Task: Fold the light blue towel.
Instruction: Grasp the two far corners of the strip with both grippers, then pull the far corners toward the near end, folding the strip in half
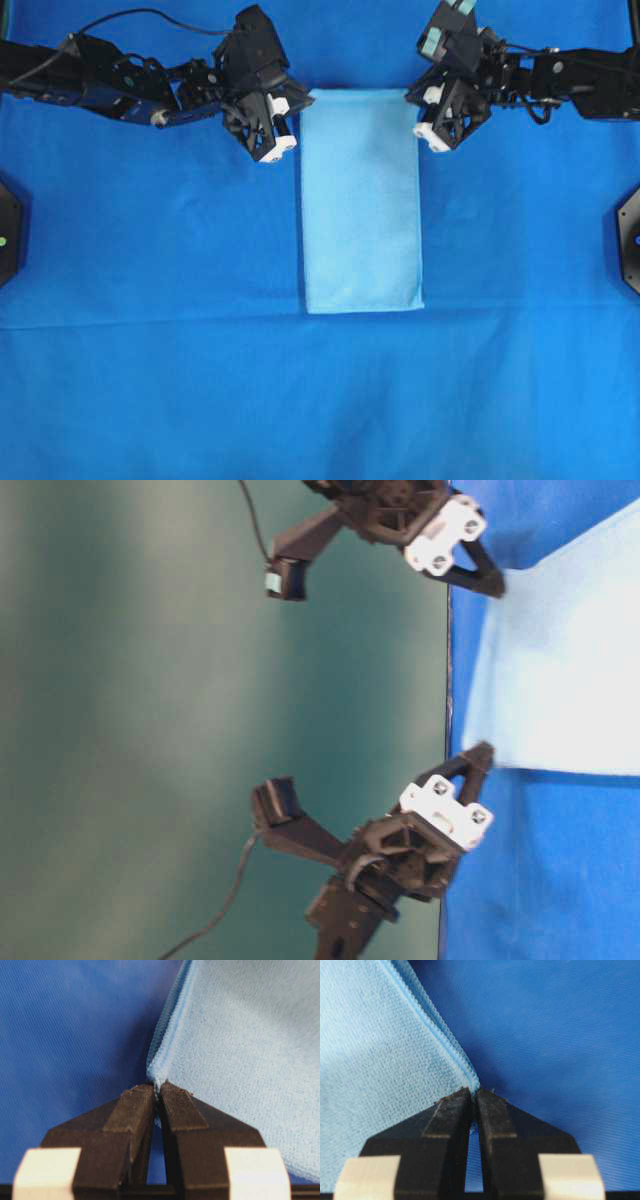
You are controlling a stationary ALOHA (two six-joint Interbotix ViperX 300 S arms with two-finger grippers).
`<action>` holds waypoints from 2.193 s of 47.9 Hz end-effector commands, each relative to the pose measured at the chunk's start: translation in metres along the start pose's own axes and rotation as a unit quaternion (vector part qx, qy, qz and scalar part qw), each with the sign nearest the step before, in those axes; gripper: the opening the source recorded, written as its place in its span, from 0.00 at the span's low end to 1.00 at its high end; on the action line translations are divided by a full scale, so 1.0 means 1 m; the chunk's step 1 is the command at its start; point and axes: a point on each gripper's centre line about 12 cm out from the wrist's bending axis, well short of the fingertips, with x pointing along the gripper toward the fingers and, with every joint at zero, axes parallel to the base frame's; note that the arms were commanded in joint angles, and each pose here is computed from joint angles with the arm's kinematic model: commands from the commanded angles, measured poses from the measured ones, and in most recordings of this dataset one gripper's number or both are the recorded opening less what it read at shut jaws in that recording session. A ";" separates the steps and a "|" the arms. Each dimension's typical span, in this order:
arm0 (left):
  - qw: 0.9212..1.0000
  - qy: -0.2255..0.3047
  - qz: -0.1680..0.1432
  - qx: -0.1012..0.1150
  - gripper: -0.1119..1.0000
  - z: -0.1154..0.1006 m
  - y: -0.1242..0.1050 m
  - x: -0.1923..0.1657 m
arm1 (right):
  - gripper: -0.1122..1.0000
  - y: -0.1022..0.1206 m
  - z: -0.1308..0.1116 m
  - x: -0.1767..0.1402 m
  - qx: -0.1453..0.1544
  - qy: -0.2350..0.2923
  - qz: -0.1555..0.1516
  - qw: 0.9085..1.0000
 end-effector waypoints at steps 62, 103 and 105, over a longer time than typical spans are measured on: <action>0.990 -0.064 -0.102 0.069 0.12 0.056 -0.092 -0.075 | 0.15 0.065 0.007 -0.117 -0.019 -0.056 0.029 0.998; 0.977 0.028 -0.182 0.110 0.12 -0.025 -0.170 -0.058 | 0.15 0.133 -0.061 -0.069 -0.014 0.056 0.105 0.993; 0.976 0.027 -0.184 0.111 0.12 -0.025 -0.171 -0.058 | 0.15 0.134 -0.061 -0.067 -0.014 0.056 0.107 0.993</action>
